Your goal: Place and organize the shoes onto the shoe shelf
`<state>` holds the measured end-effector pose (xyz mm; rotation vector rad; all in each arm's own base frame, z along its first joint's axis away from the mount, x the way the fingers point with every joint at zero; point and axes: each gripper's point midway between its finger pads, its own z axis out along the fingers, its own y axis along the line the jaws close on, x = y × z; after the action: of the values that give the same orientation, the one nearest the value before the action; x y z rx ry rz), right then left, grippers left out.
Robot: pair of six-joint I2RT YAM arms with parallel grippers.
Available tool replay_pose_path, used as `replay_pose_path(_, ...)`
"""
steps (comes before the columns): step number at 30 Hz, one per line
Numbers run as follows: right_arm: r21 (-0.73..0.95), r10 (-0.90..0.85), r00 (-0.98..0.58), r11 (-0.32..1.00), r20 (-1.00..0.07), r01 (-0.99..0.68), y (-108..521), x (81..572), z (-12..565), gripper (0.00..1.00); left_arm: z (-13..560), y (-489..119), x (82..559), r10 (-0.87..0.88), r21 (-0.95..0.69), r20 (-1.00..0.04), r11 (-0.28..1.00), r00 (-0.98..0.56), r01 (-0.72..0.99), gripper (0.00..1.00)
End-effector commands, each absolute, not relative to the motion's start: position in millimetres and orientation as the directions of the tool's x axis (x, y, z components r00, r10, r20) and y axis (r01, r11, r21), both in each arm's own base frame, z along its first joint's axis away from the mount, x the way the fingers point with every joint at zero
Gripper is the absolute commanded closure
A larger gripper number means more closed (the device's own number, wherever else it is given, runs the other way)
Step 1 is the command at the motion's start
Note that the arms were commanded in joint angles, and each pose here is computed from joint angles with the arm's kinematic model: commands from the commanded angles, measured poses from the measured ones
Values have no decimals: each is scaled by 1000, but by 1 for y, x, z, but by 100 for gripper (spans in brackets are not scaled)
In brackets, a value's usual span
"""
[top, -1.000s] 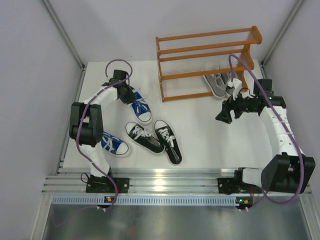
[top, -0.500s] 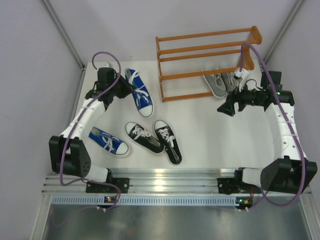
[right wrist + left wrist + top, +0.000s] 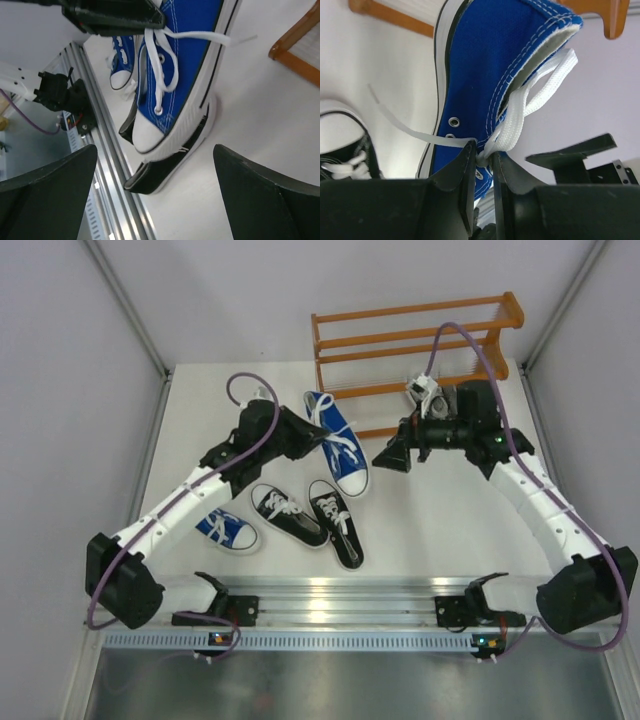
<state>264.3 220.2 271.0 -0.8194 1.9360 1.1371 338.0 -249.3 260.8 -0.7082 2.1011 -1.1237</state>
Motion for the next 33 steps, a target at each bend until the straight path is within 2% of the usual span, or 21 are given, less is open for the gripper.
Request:
replay_pose_path(1,533,6,-592,442,-806,-722,248,267,293,1,328,-269,336,-824,-958,-199,278,-530,-72,100)
replay_pose_path(2,541,-24,-609,431,-793,-722,258,258,286,1,331,-271,335,-836,-963,-179,258,-519,-83,100)
replay_pose_path(4,560,-24,-667,522,-745,-644,258,259,266,1,335,-277,333,-849,-968,-164,236,-502,-82,100)
replay_pose_path(8,566,-1,-697,583,-717,-583,255,256,250,1,342,-280,329,-868,-975,-139,204,-477,-87,100)
replay_pose_path(14,563,10,-708,615,-706,-552,247,252,239,1,353,-281,326,-877,-987,-94,143,-472,-71,100)
replay_pose_path(18,632,12,-748,544,-663,-552,255,238,236,3,364,-282,325,-880,-995,-55,89,-471,-51,100)
replay_pose_path(22,672,66,-720,428,-690,-604,271,239,262,19,370,-286,323,-876,-998,-27,53,-482,-41,100)
replay_pose_path(26,682,78,-708,359,-702,-637,279,241,275,57,373,-287,319,-867,-998,-41,58,-497,-19,100)
replay_pose_path(27,679,77,-701,346,-709,-648,279,241,277,68,371,-287,317,-864,-998,-44,61,-502,-17,100)
replay_pose_path(28,666,71,-688,342,-722,-664,277,245,277,86,371,-286,316,-861,-997,-57,71,-505,-8,100)
replay_pose_path(29,655,54,-679,333,-732,-678,275,244,276,94,369,-285,314,-858,-997,-67,79,-509,-1,100)
replay_pose_path(30,639,30,-665,308,-747,-705,273,241,280,100,368,-285,312,-856,-996,-78,89,-511,4,100)
replay_pose_path(33,581,-34,-612,275,-790,-766,256,243,282,100,353,-280,304,-835,-985,-157,172,-528,20,100)
